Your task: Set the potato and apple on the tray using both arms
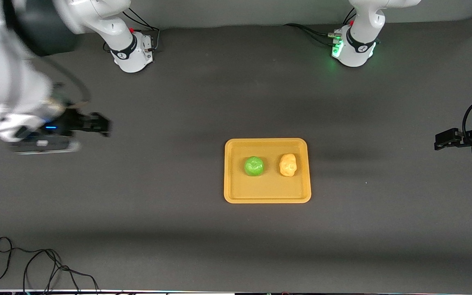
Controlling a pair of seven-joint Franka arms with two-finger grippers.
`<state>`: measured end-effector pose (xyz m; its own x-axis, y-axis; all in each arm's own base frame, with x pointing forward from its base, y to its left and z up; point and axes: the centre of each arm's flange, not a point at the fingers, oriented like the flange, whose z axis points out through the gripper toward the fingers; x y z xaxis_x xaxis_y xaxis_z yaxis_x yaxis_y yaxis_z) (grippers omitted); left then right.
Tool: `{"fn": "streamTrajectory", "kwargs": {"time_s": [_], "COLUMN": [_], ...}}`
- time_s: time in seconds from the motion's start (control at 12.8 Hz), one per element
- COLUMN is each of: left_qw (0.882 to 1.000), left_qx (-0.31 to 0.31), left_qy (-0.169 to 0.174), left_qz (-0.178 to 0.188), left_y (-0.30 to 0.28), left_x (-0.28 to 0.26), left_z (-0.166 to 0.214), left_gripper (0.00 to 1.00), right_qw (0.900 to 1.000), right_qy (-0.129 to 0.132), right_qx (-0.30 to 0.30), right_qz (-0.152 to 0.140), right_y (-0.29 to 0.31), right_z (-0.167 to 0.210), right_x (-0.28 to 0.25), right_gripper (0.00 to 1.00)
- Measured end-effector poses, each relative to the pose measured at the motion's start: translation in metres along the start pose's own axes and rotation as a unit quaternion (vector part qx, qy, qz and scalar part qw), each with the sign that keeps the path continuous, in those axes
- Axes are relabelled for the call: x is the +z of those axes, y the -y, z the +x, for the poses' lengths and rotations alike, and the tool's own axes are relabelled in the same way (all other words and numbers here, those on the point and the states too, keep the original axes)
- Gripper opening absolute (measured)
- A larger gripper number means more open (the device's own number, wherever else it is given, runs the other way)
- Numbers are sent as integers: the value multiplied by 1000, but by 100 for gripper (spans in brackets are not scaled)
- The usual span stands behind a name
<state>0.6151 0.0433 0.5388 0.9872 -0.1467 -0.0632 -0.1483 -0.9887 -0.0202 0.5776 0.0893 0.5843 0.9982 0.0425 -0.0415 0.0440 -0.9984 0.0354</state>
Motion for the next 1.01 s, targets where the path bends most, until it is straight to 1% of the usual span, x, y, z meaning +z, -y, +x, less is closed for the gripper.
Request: {"fn": "streamTrajectory", "kwargs": {"time_s": [0.08, 0.23, 0.39, 0.62, 1.01], "left_qw": [1000, 1000, 1000, 1000, 1000], "left_qx": [0, 0, 0, 0, 0], "left_qy": [0, 0, 0, 0, -2], "left_qz": [0, 0, 0, 0, 0], "left_y": [0, 0, 0, 0, 0], "left_x": [0, 0, 0, 0, 0], "left_z": [0, 0, 0, 0, 0], "left_gripper": [99, 99, 99, 99, 99], "right_qw": [1000, 1000, 1000, 999, 999], "right_qy": [-1, -2, -7, -22, -23], "right_qx": [1, 14, 25, 33, 48], "right_qz": [4, 7, 7, 7, 7], "right_y": [-32, -70, -84, -94, -133], "right_z": [-4, -9, -10, -14, -19], "right_x": [1, 1, -2, -14, -14], "right_gripper": [100, 100, 100, 100, 100]}}
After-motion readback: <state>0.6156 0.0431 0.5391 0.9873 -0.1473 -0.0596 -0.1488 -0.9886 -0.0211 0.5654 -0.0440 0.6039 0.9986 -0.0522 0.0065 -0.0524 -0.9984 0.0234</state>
